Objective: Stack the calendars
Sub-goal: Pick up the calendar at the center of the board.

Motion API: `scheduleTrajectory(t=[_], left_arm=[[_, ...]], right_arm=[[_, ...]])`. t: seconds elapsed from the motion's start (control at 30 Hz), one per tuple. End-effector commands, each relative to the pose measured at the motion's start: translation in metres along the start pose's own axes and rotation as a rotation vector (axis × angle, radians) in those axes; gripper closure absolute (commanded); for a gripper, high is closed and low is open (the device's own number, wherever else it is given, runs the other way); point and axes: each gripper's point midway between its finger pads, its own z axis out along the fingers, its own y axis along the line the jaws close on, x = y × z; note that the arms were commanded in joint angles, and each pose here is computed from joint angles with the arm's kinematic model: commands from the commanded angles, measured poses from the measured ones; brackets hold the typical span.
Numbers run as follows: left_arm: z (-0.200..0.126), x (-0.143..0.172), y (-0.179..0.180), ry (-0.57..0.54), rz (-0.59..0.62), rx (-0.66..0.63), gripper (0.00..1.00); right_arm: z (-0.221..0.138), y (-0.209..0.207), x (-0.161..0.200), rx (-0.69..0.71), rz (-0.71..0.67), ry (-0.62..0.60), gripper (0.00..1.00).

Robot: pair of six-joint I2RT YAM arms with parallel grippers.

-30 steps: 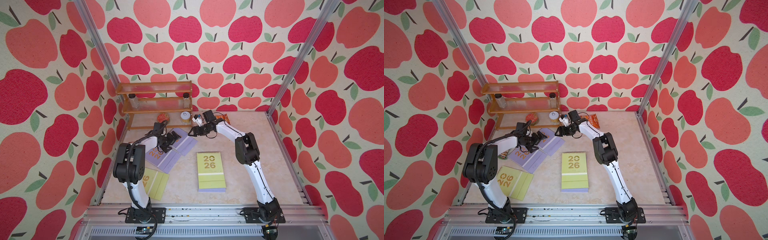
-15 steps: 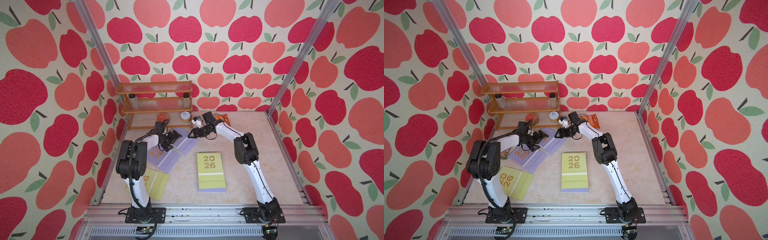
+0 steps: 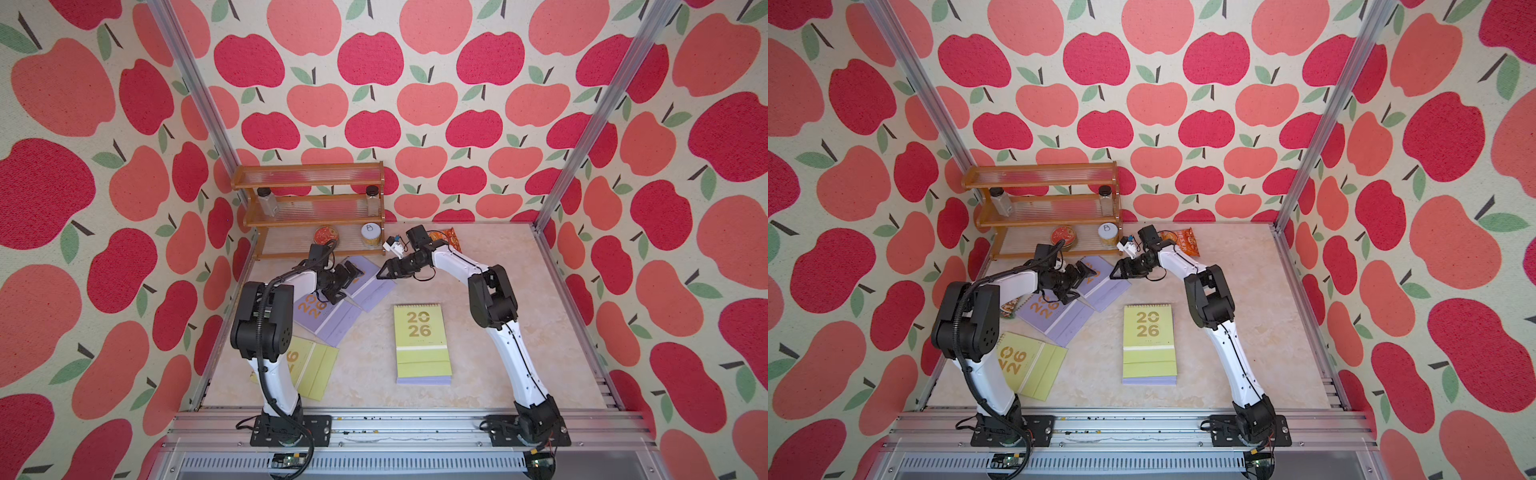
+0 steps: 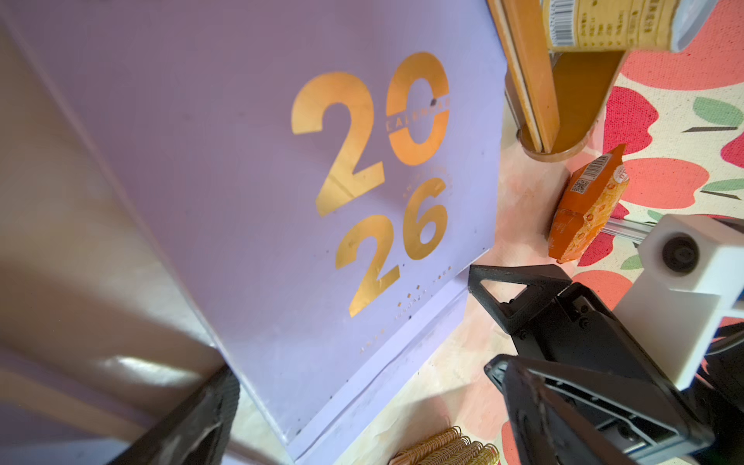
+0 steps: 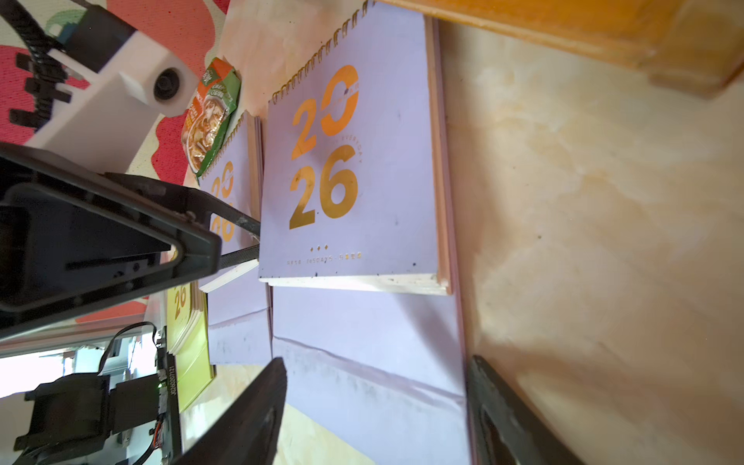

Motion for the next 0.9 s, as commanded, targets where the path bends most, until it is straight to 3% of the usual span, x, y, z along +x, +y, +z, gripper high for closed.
scheduleTrajectory(t=[0.0,0.17,0.47,0.87], left_arm=[[-0.007,0.015,-0.006,0.012,0.010,0.006,0.00],[-0.015,0.019,-0.010,0.003,0.017,0.013,0.00],[-0.016,0.024,-0.012,0.002,0.022,0.015,0.00],[-0.014,0.031,-0.009,0.009,0.005,0.023,0.00]], right_arm=[[0.008,0.019,0.018,-0.114,0.055,0.057,0.31],[0.006,0.022,0.021,-0.124,0.067,0.073,0.39],[0.008,0.028,0.024,-0.184,0.104,0.083,0.68],[0.013,0.030,0.026,-0.244,0.146,0.091,0.80]])
